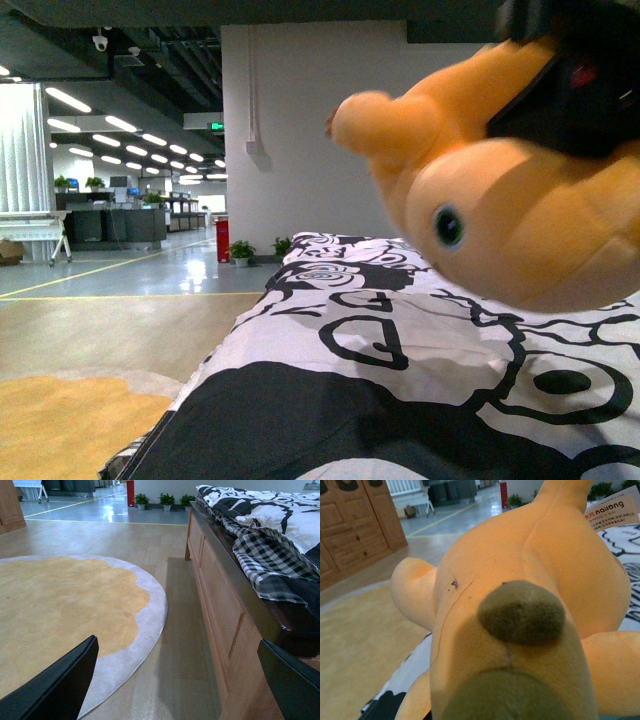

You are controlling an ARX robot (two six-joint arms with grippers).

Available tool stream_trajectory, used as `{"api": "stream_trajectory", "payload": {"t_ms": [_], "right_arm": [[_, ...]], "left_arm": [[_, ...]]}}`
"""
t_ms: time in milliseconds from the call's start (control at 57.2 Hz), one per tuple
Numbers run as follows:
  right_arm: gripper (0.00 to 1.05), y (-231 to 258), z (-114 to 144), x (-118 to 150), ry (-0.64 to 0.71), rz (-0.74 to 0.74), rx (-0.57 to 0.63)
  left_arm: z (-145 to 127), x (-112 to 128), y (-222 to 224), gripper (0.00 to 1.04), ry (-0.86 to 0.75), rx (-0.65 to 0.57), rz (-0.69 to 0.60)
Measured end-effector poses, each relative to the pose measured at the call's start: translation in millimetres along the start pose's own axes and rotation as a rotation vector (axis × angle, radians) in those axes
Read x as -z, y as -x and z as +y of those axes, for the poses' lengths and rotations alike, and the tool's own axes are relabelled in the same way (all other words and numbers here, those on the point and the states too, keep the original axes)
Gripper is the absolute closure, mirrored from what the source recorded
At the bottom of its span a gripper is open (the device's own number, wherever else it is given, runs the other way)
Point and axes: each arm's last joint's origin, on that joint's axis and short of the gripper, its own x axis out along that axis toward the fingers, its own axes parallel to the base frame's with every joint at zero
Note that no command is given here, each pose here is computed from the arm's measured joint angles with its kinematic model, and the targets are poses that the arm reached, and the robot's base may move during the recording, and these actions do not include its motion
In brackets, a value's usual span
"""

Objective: Put away toys

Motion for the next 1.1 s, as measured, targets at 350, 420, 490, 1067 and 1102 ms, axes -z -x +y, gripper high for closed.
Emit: {"api": "stream_trajectory", "payload": {"t_ms": [350,420,490,1067,1102], "right_arm": [[0.87,98.1,-30.3,4.5,-0.023,-0.098,-0.083],[0.87,117.5,-35.2,13.3,-0.014,-0.120,-0.088],[0.87,134.7,-39.6,24.9,-0.015,-0.131,-0.090],[0.87,167.1,-37.4,107.3,-0.018,-0.151,-0.030],[0.87,167.3,-38.0,110.5,-0.016,-0.148,-0.024]], "left_arm": [[0.0,0.0,0.0,0.06,0.000,0.000,0.000],[0.0,0.0,0.0,0.06,0.000,0.000,0.000],[0.0,0.0,0.0,0.06,0.000,0.000,0.000],[0.0,0.0,0.0,0.06,0.000,0.000,0.000],[0.0,0.0,0.0,0.06,0.000,0.000,0.000]]}}
